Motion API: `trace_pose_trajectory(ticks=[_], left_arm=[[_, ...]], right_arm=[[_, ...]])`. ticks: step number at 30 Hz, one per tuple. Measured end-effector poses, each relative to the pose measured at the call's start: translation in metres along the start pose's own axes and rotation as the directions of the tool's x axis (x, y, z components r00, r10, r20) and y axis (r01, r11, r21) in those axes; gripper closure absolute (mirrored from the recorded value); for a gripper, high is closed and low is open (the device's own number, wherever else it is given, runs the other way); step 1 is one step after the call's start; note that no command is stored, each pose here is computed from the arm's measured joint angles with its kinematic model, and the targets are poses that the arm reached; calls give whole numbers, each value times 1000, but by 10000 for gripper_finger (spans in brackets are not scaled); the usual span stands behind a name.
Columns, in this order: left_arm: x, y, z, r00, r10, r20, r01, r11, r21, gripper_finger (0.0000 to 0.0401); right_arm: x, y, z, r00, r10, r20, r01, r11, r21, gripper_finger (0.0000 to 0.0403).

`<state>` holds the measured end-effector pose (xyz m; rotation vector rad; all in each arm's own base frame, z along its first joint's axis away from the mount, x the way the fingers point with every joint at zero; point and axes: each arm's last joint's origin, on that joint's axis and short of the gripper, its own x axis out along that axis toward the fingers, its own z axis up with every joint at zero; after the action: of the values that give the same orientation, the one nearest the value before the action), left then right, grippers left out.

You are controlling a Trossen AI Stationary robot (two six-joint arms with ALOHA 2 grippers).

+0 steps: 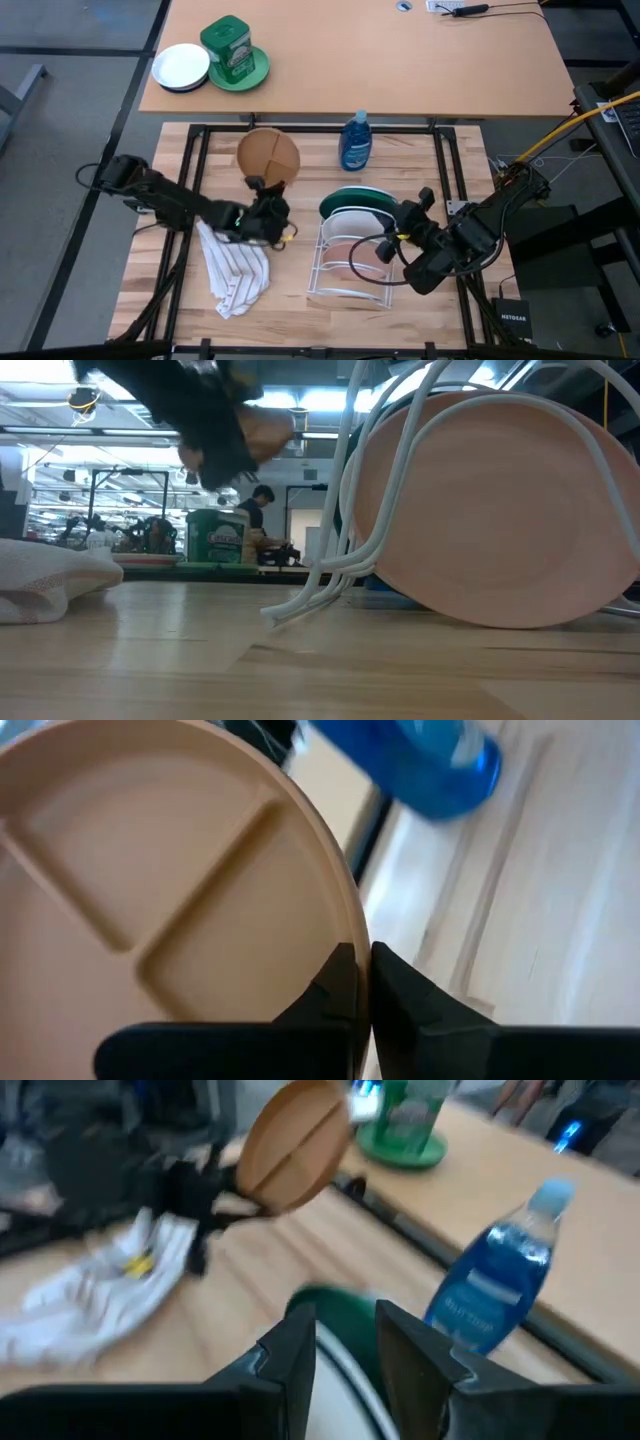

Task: Sort dishes
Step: Put the brown plate in the dish rack

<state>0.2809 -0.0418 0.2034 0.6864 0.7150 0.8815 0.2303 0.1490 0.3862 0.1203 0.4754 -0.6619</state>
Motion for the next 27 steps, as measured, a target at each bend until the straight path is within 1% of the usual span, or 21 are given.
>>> trace_pose_trajectory(ticks=[3, 6, 10, 13, 16, 21, 25, 27], left_arm=[[-27, 1, 7, 996, 37, 81, -34, 999, -38, 399], [-50, -3, 15, 986, 41, 164, -26, 995, -93, 399], [-76, -4, 29, 965, 22, 262, 24, 985, -171, 400], [-88, 0, 38, 951, 19, 310, 55, 972, -229, 400], [-93, 2, 42, 943, 20, 332, 74, 960, -269, 400], [-94, 2, 42, 942, 21, 334, 90, 945, -314, 400], [-93, 0, 41, 944, 20, 331, 105, 929, -355, 400], [-92, 0, 41, 944, 20, 330, 109, 923, -369, 400]], right_arm=[[2, 1, 5, 996, -29, 80, 25, 999, 49, 292], [8, 4, 12, 992, -39, 117, 25, 992, 123, 292], [22, 9, 20, 993, -33, 111, 9, 977, 215, 292], [37, 18, 21, 995, -28, 91, 7, 975, 221, 292], [51, 29, 21, 995, -25, 94, 2, 973, 232, 292], [74, 44, 29, 989, -25, 145, -19, 957, 291, 292], [88, 50, 43, 979, -13, 205, -74, 909, 410, 292], [93, 53, 49, 975, 31, 220, -132, 878, 460, 292]])
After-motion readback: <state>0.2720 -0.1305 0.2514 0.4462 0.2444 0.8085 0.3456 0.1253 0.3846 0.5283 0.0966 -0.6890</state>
